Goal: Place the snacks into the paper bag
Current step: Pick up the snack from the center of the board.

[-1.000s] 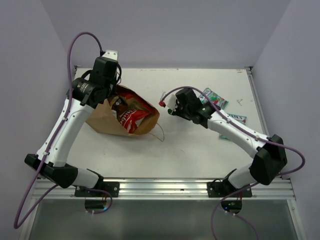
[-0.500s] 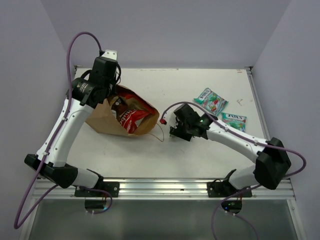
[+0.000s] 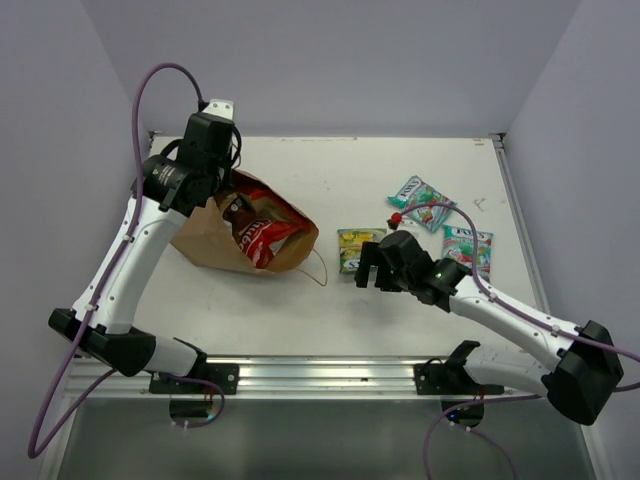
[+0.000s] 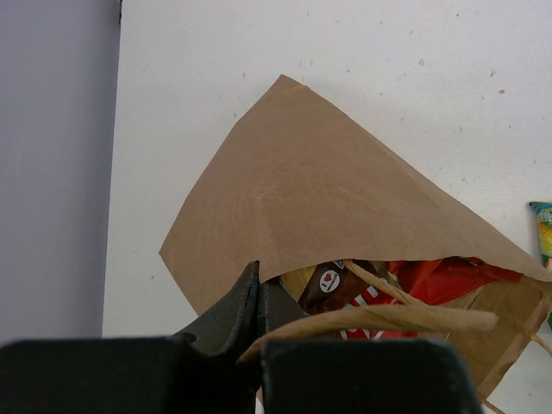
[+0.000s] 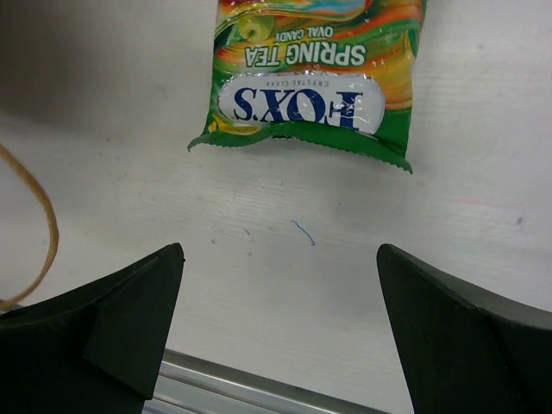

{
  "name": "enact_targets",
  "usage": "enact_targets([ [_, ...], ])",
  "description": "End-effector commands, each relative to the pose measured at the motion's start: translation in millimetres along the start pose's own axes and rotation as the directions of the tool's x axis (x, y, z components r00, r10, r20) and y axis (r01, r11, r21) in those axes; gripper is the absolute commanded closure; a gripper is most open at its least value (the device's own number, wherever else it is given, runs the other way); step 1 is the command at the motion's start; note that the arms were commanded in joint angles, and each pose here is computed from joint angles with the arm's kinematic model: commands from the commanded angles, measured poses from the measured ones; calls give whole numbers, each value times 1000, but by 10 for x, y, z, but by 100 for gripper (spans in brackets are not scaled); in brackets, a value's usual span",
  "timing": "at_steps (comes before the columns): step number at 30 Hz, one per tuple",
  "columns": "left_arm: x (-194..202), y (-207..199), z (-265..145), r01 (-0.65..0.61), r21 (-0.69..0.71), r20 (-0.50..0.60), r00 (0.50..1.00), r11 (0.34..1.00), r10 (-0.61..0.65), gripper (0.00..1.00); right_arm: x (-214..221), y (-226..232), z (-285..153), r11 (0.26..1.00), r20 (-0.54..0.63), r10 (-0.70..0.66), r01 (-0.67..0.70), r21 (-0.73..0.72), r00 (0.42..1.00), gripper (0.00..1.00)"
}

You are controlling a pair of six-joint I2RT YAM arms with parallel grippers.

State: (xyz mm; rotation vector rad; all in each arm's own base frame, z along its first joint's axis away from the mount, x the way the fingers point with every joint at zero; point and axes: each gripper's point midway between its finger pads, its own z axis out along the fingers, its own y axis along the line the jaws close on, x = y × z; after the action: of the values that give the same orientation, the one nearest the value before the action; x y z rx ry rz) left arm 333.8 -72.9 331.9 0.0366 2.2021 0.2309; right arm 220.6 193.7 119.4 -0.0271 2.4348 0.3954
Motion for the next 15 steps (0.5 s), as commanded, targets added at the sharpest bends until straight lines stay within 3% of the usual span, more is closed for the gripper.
enact_targets([
  [1, -239, 89, -159, 76, 6, 89, 993, 997, -76, 100, -216, 174, 31, 881, 113, 471, -461, -102, 875, 2],
  [9, -205, 17, -119, 78, 34, 78, 994, 996, -80, 100, -364, 15, 190, 648, 227, 759, -742, -174, 610, 1],
  [15, -228, 11, -140, 85, 43, 85, 992, 995, -89, 100, -295, -34, 449, 548, 238, 825, -829, -114, 513, 2],
])
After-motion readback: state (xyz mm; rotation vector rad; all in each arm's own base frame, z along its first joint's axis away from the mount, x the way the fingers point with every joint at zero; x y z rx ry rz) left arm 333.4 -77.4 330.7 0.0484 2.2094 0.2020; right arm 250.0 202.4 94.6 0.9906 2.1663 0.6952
